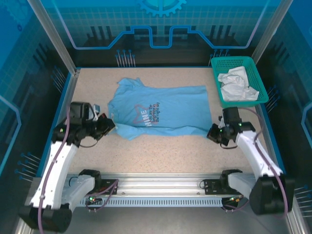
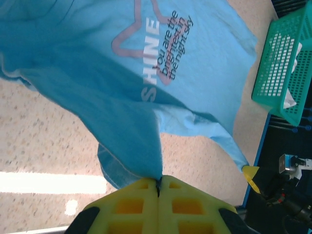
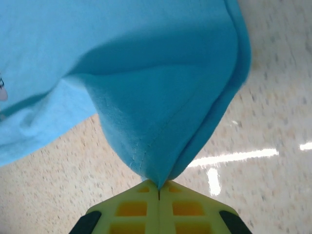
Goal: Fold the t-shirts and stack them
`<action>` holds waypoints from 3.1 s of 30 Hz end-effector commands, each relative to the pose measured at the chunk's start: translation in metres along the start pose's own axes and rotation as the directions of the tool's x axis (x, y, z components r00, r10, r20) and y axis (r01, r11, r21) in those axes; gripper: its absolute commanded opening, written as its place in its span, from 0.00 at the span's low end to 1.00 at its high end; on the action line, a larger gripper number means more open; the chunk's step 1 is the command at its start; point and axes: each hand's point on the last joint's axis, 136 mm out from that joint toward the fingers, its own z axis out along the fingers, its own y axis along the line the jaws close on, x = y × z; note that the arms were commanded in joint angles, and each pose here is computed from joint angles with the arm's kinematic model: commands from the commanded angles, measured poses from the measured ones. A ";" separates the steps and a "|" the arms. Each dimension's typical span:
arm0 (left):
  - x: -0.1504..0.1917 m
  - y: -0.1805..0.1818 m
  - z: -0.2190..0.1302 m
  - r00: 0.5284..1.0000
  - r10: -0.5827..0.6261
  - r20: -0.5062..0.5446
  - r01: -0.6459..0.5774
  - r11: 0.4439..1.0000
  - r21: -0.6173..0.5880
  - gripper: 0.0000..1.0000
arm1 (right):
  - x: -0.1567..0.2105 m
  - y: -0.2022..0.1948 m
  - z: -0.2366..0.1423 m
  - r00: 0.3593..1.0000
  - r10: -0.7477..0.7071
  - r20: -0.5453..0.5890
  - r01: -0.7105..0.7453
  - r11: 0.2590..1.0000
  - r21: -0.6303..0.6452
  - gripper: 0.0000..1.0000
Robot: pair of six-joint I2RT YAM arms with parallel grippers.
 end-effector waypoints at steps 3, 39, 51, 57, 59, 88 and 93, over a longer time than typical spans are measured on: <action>0.051 0.035 -0.005 0.995 -0.048 -0.092 0.046 0.999 -0.023 0.00 | 0.039 -0.023 -0.007 0.995 0.096 -0.001 -0.096 0.995 0.020 0.00; -0.104 -0.023 0.097 0.994 -0.058 -0.096 0.046 0.992 -0.116 0.00 | -0.107 -0.008 0.016 0.996 0.013 0.086 -0.036 0.960 0.278 0.00; -0.184 -0.013 0.164 0.988 -0.132 -0.083 0.107 0.961 -0.255 0.00 | -0.146 -0.003 0.062 0.998 0.064 0.018 -0.066 0.954 0.293 0.32; -0.205 -0.021 0.148 0.996 -0.084 -0.021 0.075 0.960 -0.271 0.55 | -0.152 0.007 0.043 0.997 0.043 0.069 -0.058 0.968 0.243 0.59; -0.210 -0.029 0.128 0.999 -0.039 0.020 0.043 0.961 -0.275 0.74 | -0.147 0.015 0.030 0.995 0.027 0.095 -0.046 0.978 0.201 0.60; -0.081 0.138 0.167 0.942 -0.302 0.150 0.336 0.815 -0.473 0.53 | -0.044 -0.027 0.095 0.980 0.187 -0.070 -0.165 0.957 0.240 0.49; -0.092 0.153 0.147 0.921 -0.317 0.225 0.388 0.780 -0.491 0.54 | -0.038 -0.042 0.094 0.963 0.251 -0.093 -0.222 0.944 0.243 0.52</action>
